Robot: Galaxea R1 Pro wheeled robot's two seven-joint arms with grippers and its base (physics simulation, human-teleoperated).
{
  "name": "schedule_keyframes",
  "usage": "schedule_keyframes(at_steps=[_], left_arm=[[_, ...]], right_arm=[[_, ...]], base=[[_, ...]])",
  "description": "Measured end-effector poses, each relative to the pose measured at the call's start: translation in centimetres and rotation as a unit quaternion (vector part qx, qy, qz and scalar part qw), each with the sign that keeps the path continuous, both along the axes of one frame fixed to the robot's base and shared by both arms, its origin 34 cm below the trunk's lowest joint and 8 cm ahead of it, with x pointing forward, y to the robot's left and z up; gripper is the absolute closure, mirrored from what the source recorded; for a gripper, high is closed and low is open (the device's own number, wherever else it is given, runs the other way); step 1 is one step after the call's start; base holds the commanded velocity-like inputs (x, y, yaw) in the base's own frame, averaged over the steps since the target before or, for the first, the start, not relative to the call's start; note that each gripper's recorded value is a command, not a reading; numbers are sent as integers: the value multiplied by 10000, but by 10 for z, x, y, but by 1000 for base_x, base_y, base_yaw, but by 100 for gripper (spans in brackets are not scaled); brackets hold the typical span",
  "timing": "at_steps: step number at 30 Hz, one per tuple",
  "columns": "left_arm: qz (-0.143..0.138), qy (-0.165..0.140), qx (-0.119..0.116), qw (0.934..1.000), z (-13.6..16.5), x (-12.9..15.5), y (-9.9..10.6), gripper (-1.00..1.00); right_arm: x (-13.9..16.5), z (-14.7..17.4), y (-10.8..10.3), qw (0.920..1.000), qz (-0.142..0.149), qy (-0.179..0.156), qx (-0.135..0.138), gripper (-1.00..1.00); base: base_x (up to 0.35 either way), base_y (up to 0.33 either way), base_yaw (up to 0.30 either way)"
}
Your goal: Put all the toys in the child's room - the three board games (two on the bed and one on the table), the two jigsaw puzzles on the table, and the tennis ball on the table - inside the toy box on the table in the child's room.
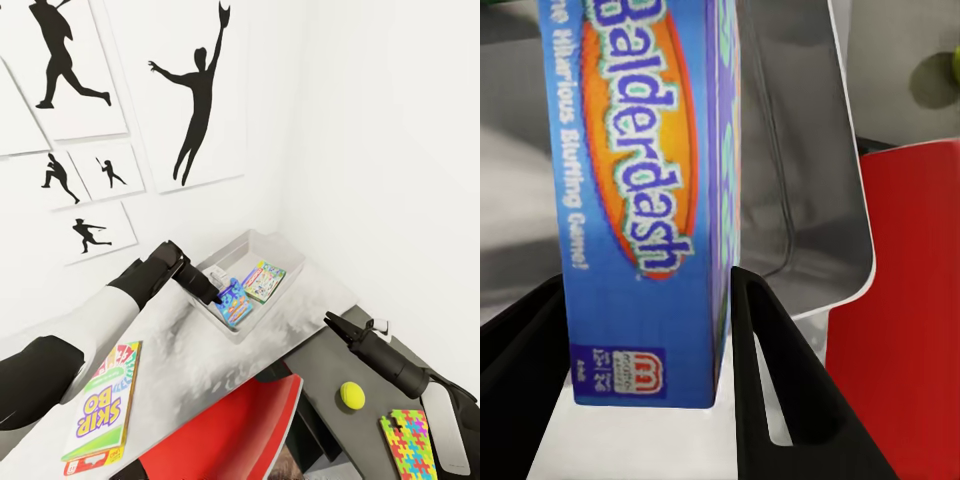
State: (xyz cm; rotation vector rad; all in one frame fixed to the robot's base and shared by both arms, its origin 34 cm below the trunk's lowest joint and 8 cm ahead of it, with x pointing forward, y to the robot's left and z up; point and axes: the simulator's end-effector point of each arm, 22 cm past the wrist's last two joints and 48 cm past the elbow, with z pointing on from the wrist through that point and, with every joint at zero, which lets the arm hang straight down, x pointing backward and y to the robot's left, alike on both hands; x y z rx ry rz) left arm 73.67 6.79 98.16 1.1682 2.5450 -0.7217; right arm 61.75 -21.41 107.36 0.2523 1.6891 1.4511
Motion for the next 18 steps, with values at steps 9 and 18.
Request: schedule_keyframes(at_steps=[9,18], left_arm=[[-1,59,-1,10000,-8,0,0,100],[2,70,0,10000,-9,0,0,100]], right_arm=[[1,-6,0,10000,0,64,0,-100],[1,-7,0,10000,1,73,1,-100]], base=[[0,0,0],[0,0,0]])
